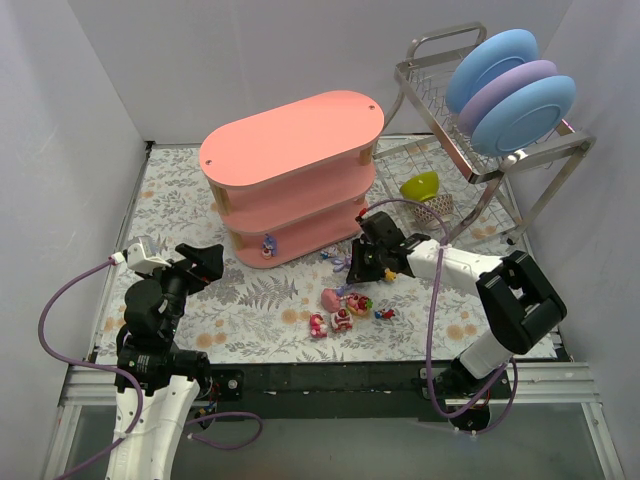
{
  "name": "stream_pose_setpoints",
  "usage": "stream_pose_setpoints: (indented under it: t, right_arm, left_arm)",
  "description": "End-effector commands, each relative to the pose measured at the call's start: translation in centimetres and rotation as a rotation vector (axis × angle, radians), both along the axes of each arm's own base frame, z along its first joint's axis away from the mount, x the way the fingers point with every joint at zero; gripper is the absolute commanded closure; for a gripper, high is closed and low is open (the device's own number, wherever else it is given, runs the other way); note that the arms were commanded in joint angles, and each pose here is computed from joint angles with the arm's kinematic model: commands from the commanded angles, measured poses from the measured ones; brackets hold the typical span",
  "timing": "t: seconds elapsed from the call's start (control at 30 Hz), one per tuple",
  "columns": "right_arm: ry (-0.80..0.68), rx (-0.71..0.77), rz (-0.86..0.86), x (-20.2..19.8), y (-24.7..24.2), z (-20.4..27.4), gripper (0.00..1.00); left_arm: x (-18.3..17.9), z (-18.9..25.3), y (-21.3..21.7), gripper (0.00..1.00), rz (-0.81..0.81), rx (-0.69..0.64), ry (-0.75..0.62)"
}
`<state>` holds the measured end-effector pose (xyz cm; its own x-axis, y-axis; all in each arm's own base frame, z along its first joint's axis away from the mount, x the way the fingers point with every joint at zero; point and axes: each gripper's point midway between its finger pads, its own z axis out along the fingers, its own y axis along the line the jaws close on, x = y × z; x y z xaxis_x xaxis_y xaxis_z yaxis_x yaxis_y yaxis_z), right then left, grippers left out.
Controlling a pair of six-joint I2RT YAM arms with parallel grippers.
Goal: Place and organize the plastic toys onto the shelf
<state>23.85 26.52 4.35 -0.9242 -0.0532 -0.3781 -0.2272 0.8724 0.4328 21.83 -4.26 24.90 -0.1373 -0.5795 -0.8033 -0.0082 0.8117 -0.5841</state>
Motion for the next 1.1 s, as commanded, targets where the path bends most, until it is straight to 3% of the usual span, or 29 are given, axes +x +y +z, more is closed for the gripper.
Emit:
stream_pose_setpoints:
  t: [0.0,0.23,0.57,0.73,0.87,1.07]
  right_arm:
    - [-0.089,0.12,0.029,0.9,1.8,3.6,0.85]
    - [-0.305,0.171,0.17,2.1,4.3,7.1,0.99]
    - [-0.875,0.195,0.47,0.3,9.3,12.7,0.99]
    - [-1.13,0.203,0.527,-0.7,10.3,14.9,0.99]
    - [-1.258,0.178,0.544,-1.1,10.3,15.4,0.99]
    - [-1.338,0.155,0.534,-1.1,11.3,15.5,0.99]
  left_arm:
    - [0.0,0.2,-0.2,0.02,-0.015,0.006,-0.012]
    - [0.0,0.3,-0.2,0.02,-0.012,0.007,-0.012]
    - [0.2,0.0,-0.2,0.02,-0.011,0.006,0.001]
    - [0.2,-0.1,-0.2,0.02,-0.012,0.007,0.007]
    - [0.3,-0.2,-0.3,0.02,-0.014,0.006,0.014]
    - [0.5,-0.5,-0.3,0.02,-0.017,0.009,0.027]
